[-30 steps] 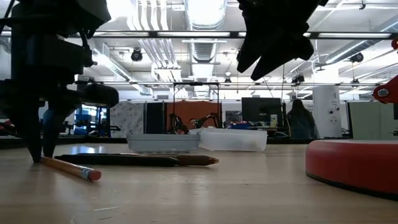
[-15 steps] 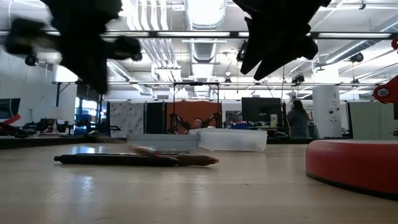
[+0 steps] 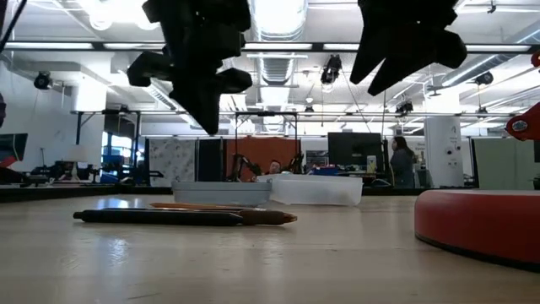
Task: Pick & place school supplies into a supply box
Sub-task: Put the orange pencil into the black supply box
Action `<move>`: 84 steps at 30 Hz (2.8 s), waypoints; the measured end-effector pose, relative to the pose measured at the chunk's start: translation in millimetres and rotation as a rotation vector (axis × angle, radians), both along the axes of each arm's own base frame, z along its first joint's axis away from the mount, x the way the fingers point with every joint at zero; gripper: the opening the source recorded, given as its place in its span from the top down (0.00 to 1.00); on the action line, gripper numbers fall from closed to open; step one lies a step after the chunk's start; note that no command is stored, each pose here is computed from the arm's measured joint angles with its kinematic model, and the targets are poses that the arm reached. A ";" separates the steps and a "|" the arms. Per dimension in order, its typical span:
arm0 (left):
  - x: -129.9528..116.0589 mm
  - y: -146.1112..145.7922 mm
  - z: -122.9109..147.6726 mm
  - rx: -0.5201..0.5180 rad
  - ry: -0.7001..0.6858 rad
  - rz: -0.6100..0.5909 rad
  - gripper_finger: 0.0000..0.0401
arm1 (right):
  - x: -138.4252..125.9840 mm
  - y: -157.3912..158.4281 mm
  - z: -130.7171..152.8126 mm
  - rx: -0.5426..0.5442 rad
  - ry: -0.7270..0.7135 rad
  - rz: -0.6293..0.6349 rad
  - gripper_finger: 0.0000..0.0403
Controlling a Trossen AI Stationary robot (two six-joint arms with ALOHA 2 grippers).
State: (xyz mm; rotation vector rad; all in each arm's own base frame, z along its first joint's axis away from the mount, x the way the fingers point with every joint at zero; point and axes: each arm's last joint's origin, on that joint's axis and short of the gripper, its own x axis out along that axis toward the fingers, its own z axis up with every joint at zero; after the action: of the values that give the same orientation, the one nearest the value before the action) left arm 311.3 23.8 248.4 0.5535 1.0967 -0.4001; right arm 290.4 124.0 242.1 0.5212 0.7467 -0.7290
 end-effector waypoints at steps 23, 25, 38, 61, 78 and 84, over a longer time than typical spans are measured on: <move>-103.8 -80.5 -41.3 -0.482 -0.177 0.604 0.97 | 78.6 -6.6 -70.1 0.017 0.070 0.384 0.49; -112.4 -82.5 -48.8 -0.510 -0.180 0.631 0.92 | 83.7 -3.1 -76.2 -0.002 0.105 0.453 0.47; -128.4 -80.7 -75.5 -0.490 -0.192 0.666 0.74 | 140.0 -10.0 -90.5 0.029 0.082 0.433 0.41; -128.9 -80.3 -75.7 -0.447 -0.205 0.609 0.74 | 145.4 -29.8 -139.5 0.108 0.239 0.303 0.88; -128.9 -80.3 -75.7 -0.461 -0.203 0.631 0.74 | 162.7 -19.4 -116.4 0.192 0.223 0.580 0.98; -123.6 -84.1 -56.3 -0.488 -0.257 0.620 0.74 | 180.7 -20.5 -89.2 0.107 0.127 0.525 0.98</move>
State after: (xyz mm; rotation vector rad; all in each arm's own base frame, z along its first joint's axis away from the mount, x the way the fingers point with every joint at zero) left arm 187.8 -60.2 192.1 -0.1733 0.8272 -0.0393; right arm 471.1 103.4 152.9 0.3533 0.9953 -0.2348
